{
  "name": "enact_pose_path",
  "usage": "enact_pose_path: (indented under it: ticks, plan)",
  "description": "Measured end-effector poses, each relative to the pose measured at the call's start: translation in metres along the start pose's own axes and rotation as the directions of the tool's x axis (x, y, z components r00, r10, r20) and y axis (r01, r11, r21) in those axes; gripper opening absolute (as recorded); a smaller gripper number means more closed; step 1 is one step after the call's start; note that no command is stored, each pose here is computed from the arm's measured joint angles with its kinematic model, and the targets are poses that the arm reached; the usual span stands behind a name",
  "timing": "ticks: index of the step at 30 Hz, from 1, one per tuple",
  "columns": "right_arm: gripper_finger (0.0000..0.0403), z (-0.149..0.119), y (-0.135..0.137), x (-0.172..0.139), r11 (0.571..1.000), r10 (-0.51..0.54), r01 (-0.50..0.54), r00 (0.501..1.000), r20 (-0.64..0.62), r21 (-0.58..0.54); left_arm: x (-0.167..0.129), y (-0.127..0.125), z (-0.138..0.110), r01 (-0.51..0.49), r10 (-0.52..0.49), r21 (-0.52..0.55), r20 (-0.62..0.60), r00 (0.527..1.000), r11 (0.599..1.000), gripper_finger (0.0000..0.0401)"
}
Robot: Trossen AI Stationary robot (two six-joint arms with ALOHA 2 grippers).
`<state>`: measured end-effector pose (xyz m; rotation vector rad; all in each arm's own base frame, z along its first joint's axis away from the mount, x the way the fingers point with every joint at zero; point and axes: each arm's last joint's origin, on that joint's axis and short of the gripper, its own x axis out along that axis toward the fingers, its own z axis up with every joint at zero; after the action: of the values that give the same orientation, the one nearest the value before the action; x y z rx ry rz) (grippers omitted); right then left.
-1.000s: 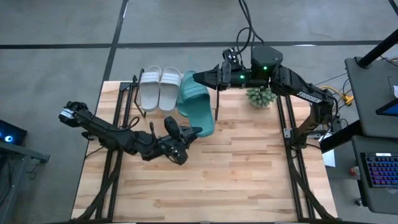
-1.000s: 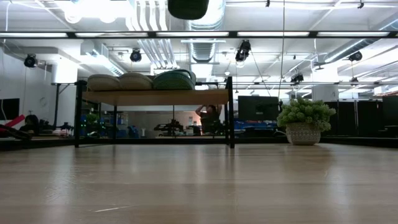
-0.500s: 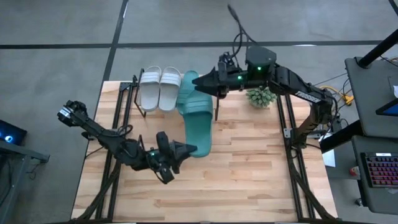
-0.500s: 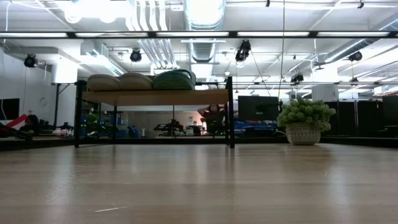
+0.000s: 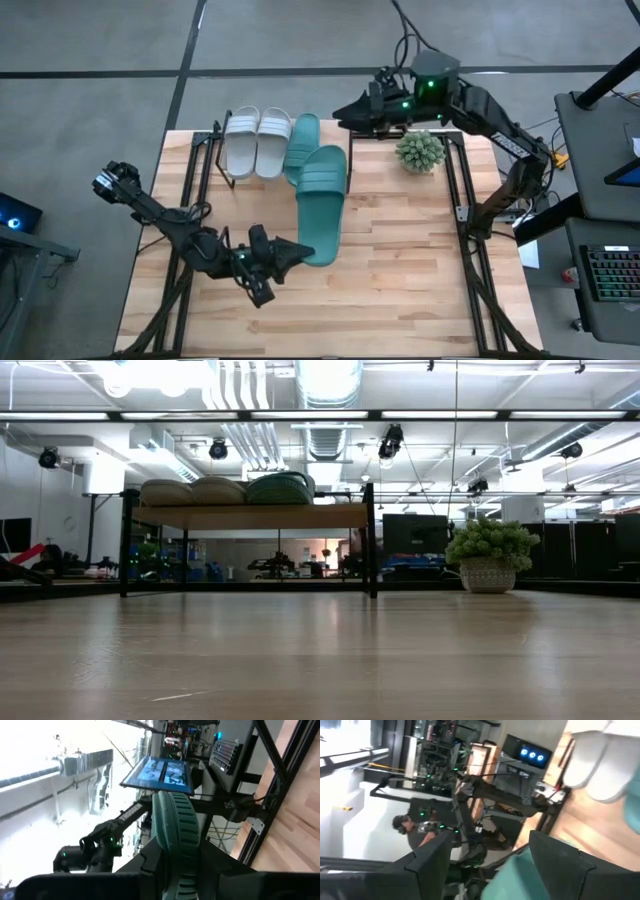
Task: Pick and place slides into the shelf
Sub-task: Put the green slipper on the shelf
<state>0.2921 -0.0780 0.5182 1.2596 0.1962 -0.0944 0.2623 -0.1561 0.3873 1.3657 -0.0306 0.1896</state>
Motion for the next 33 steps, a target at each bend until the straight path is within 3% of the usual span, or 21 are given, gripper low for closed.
enact_pose_path:
  ticks: [14, 21, 33]
  plan:
    - [0.0253, -0.004, -0.018, 0.006, 0.99, -0.117, 0.125, 0.987, -0.108, 0.07, -0.002, 0.002, 0.003, -0.004, 0.003, 0.02, 0.072, 0.997, 1.0, 0.0051]
    - [0.0246, -0.01, -0.034, 0.005, 0.947, -0.253, 0.279, 0.954, -0.163, 0.161, -0.004, 0.008, 0.002, -0.021, 0.018, 0.036, 0.079, 0.997, 0.999, 0.0051]
    - [0.0245, -0.009, -0.032, 0.006, 0.96, -0.236, 0.253, 0.961, -0.144, 0.118, -0.004, 0.009, 0.002, -0.02, 0.018, 0.026, 0.089, 0.996, 0.999, 0.0048]
